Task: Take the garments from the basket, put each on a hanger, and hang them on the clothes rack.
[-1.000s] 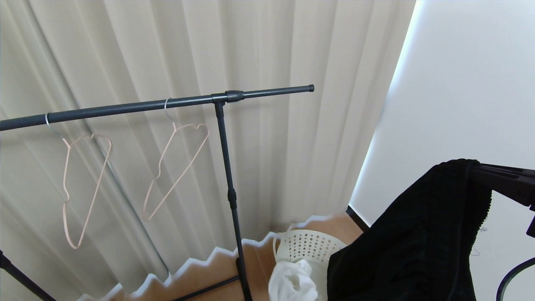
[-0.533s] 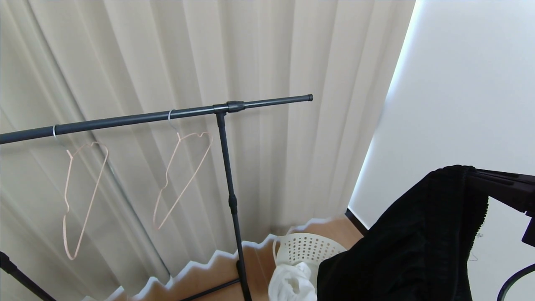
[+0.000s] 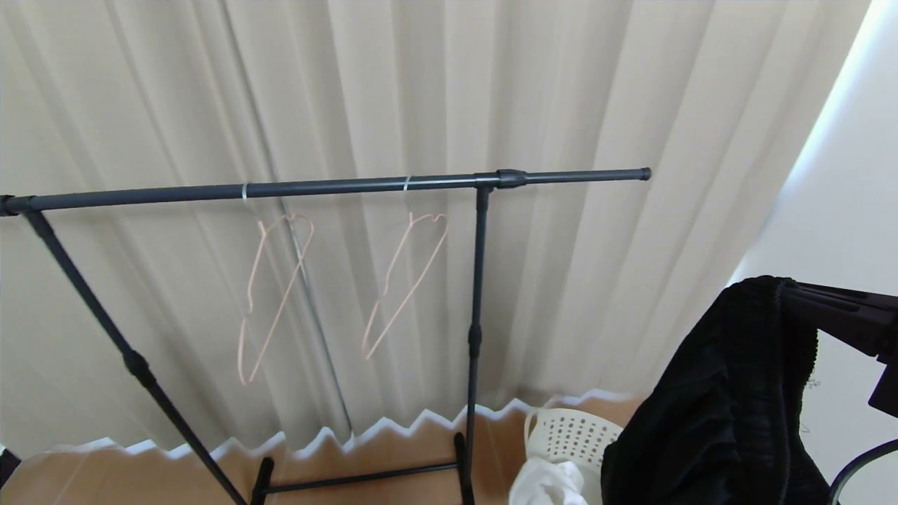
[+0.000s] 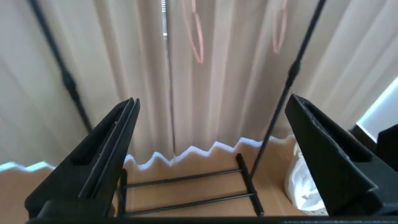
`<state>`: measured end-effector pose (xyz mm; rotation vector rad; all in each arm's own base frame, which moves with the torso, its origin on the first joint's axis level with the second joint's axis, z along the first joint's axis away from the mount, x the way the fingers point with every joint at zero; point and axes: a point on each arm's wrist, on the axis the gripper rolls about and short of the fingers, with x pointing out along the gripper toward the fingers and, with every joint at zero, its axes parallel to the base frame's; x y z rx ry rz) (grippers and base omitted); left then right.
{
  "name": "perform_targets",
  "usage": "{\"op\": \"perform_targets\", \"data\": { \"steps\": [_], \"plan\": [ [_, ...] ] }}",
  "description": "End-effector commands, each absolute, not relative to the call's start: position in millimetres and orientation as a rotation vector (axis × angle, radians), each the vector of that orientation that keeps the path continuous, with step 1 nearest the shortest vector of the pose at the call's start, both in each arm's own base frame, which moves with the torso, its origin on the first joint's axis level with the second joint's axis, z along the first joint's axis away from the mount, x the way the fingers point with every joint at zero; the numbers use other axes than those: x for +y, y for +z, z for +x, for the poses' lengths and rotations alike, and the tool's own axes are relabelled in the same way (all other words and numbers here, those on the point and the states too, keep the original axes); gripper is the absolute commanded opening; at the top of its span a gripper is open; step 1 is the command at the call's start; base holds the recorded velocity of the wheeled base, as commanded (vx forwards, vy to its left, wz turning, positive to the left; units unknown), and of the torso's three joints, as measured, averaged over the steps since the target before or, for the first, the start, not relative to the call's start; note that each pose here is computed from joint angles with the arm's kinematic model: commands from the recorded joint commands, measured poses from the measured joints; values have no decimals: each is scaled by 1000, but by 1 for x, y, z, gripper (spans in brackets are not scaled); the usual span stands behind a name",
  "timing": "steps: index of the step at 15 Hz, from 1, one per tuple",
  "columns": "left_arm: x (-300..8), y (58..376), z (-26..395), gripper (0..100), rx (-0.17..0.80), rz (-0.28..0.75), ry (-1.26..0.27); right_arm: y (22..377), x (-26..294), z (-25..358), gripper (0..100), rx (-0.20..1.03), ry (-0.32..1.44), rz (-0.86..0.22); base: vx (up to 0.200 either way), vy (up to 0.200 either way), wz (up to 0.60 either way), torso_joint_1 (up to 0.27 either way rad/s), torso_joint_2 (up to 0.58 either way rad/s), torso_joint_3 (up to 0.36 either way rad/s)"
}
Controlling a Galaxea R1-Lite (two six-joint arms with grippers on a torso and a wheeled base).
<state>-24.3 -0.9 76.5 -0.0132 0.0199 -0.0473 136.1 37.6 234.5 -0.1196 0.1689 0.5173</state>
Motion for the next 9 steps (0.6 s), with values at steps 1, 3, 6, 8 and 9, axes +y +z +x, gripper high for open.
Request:
{"op": "perform_targets", "data": {
  "steps": [1, 3, 6, 8, 9],
  "plan": [
    [-1, 77, -24, 100, 20, -14, -47, 234, 38, 136, 0, 170, 518, -120, -200, 0, 0, 2, 2, -2],
    [-1, 77, -24, 100, 20, -16, -47, 235, 37, 135, 0, 162, 518, -120, -200, 0, 0, 7, 7, 0],
    [-1, 77, -24, 100, 20, -16, -47, 235, 37, 134, 0, 161, 518, -120, -133, 67, 0, 1, 4, -4],
    [-1, 77, -24, 100, 20, -16, -47, 235, 37, 134, 0, 161, 518, -120, 0, 200, 0, -12, -2, 2],
    [-1, 77, -24, 100, 20, -16, -47, 235, 37, 134, 0, 162, 518, -120, 0, 200, 0, -7, -7, 12]
  ]
}}
